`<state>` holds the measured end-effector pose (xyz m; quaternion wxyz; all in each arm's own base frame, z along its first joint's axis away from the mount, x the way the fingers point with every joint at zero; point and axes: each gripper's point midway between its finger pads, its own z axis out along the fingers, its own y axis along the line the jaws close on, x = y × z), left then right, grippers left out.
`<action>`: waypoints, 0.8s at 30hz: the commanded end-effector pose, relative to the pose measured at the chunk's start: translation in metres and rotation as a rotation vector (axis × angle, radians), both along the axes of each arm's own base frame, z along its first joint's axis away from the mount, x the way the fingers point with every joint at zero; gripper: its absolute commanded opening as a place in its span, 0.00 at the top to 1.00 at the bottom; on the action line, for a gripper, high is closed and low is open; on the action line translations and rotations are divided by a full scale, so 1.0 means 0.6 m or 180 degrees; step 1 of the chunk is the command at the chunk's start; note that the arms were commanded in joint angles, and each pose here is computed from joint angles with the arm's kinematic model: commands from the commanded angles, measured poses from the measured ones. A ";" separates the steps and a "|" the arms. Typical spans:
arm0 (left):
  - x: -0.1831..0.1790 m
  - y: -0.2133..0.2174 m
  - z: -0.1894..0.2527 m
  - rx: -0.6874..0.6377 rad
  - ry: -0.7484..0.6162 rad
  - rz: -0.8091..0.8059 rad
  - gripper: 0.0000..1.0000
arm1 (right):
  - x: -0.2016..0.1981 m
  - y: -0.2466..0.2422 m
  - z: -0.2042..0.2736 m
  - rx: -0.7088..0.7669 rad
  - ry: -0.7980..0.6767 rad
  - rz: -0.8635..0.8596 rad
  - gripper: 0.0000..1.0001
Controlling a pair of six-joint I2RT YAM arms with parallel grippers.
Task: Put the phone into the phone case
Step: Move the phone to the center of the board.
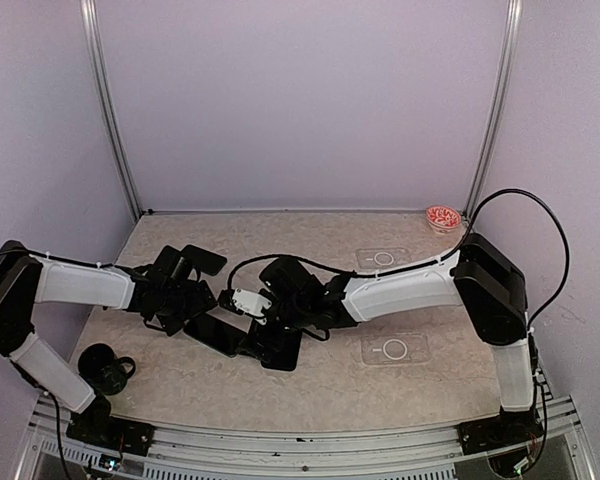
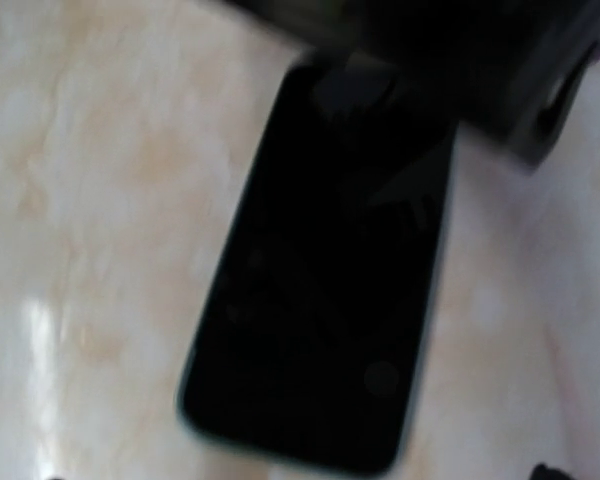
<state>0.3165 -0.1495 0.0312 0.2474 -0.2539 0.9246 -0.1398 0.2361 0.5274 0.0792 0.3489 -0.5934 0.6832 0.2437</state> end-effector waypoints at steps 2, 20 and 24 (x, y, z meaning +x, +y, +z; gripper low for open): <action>-0.062 -0.005 -0.051 -0.0031 0.0541 -0.0078 0.02 | 0.021 0.036 0.019 0.0388 -0.0005 -0.0279 0.01; -0.009 0.096 0.095 -0.0004 -0.0140 0.0291 0.01 | 0.033 0.089 -0.032 0.0492 0.0094 -0.0421 0.01; -0.009 0.102 0.115 -0.0024 -0.0248 0.0295 0.01 | 0.035 0.094 -0.042 0.0492 0.0098 -0.0420 0.01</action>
